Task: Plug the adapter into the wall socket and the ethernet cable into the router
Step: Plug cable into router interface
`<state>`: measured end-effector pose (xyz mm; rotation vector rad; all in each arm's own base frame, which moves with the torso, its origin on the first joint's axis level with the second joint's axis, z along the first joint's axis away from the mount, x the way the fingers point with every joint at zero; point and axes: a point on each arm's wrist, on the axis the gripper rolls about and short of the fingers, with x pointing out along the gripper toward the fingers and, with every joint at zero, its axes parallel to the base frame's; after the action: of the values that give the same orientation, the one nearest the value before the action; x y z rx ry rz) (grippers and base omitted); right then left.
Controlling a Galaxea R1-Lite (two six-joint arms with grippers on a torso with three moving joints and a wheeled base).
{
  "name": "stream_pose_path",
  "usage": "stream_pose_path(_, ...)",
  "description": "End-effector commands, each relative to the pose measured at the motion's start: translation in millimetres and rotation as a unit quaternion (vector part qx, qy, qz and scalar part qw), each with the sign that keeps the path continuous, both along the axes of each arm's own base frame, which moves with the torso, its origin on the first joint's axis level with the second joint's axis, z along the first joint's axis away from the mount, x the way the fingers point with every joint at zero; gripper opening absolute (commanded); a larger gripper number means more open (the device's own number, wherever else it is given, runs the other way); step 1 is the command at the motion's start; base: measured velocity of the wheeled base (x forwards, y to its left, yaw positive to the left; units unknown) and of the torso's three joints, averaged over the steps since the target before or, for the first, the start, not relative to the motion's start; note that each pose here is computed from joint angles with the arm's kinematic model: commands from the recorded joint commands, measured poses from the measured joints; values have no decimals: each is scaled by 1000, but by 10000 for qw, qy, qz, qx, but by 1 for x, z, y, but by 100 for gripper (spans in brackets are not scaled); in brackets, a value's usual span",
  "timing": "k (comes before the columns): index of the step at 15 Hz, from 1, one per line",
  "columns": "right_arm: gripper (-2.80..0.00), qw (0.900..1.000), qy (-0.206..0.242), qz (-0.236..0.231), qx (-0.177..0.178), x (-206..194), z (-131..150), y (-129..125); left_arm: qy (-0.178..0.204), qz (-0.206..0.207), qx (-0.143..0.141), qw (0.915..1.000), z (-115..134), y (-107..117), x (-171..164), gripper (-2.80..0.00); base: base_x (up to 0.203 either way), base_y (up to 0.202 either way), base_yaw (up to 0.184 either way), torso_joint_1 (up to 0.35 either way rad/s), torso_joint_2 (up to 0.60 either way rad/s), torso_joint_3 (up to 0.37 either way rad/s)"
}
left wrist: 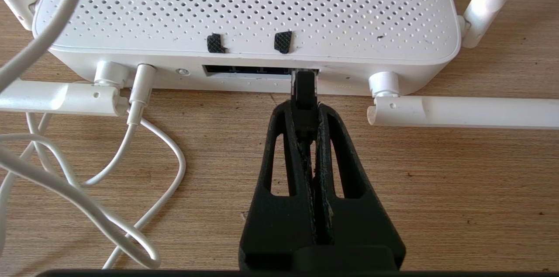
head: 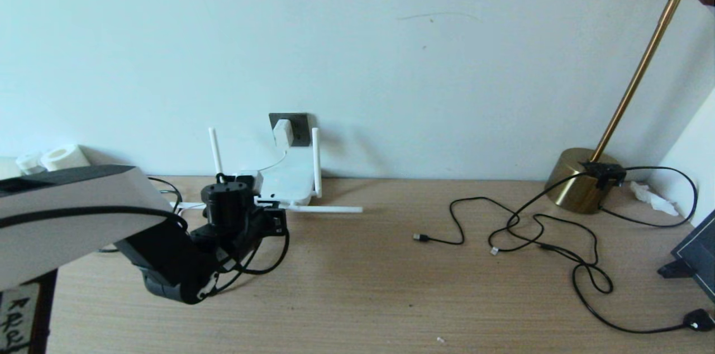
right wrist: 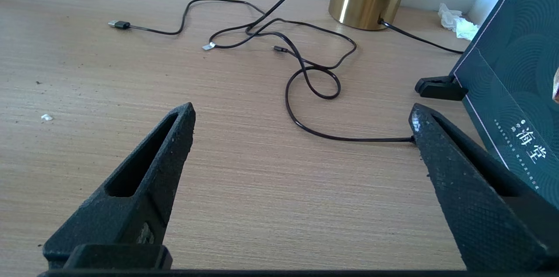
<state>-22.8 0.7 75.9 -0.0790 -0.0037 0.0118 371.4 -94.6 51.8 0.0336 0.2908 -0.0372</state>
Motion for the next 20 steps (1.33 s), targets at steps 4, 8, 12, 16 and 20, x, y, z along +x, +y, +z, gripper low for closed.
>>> stream_pose_path(4, 0, 10000, 8, 2, -4, 0, 0, 0, 15, 13, 4, 10000, -3, 0, 1, -280, 0, 0, 0, 0, 0, 0)
stream_pose_path(8, 0, 10000, 8, 2, -11, 0, 0, 0, 17, 8, 3, 10000, -3, 0, 1, -280, 0, 0, 0, 0, 0, 0)
stream_pose_path(12, 0, 10000, 3, 2, -4, 0, 0, 0, 17, 8, 3, 10000, -3, 0, 1, -280, 0, 0, 0, 0, 0, 0)
stream_pose_path(16, 0, 10000, 8, 2, -4, 0, 0, 0, 2, 9, -1, 10000, -3, 0, 2, -280, 0, 0, 0, 0, 0, 0)
stream_pose_path(20, 0, 10000, 8, 2, -4, 0, 0, 0, -17, 16, -4, 10000, -4, -1, 6, -280, 0, 0, 0, 0, 0, 0)
